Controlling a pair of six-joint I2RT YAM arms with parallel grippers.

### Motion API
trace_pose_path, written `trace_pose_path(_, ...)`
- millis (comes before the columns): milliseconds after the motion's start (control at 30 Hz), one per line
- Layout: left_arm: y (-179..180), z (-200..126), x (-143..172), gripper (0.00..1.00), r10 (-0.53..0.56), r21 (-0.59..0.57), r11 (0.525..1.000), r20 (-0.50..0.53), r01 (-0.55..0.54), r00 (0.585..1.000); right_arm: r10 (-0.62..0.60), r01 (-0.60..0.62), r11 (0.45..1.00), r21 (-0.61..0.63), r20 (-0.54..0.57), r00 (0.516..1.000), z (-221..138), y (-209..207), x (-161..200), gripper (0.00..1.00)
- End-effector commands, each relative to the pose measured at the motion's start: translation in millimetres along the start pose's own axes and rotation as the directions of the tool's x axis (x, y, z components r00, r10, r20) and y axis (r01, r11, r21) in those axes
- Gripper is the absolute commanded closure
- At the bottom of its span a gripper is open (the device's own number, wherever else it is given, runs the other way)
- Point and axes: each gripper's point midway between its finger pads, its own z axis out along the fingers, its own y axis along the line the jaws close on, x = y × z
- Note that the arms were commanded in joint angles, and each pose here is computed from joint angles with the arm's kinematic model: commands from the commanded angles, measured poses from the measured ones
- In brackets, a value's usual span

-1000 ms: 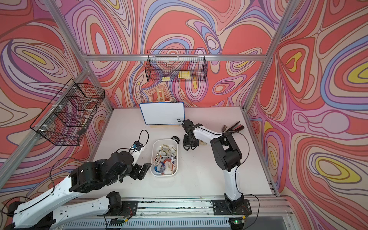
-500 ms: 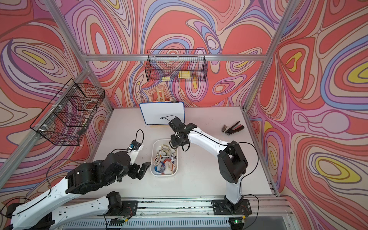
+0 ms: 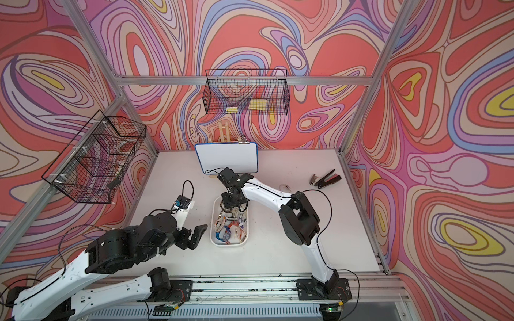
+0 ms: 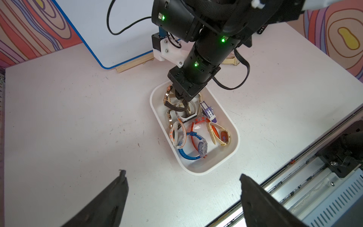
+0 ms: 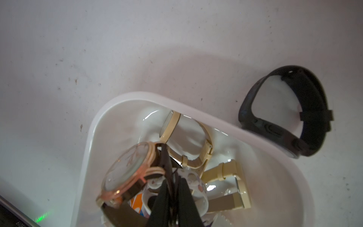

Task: Put the watch into the storage box
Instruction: Place the watch in the storage box.

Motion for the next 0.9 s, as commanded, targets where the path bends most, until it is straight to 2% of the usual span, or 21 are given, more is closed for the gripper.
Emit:
trace_pose_path(0, 6, 0, 6, 0.06, -0.004, -0.028, 1.0, -0.01, 0.004, 1.0, -0.023, 0.023, 1.0, -0.019, -0.001, 1.0, 0, 9, -5, 1.0)
trace_pose_path(333, 9, 0, 9, 0.06, 0.0, -0.04, 0.999, -0.012, 0.0, 1.0, 0.005, -0.005, 0.999, -0.054, -0.007, 1.0, 4, 22, -11, 1.0)
trace_pose_path(867, 17, -3, 16, 0.06, -0.013, -0.058, 0.998, -0.013, 0.013, 1.0, 0.027, -0.029, 0.999, -0.027, -0.071, 0.997, 26, 18, 1, 1.0)
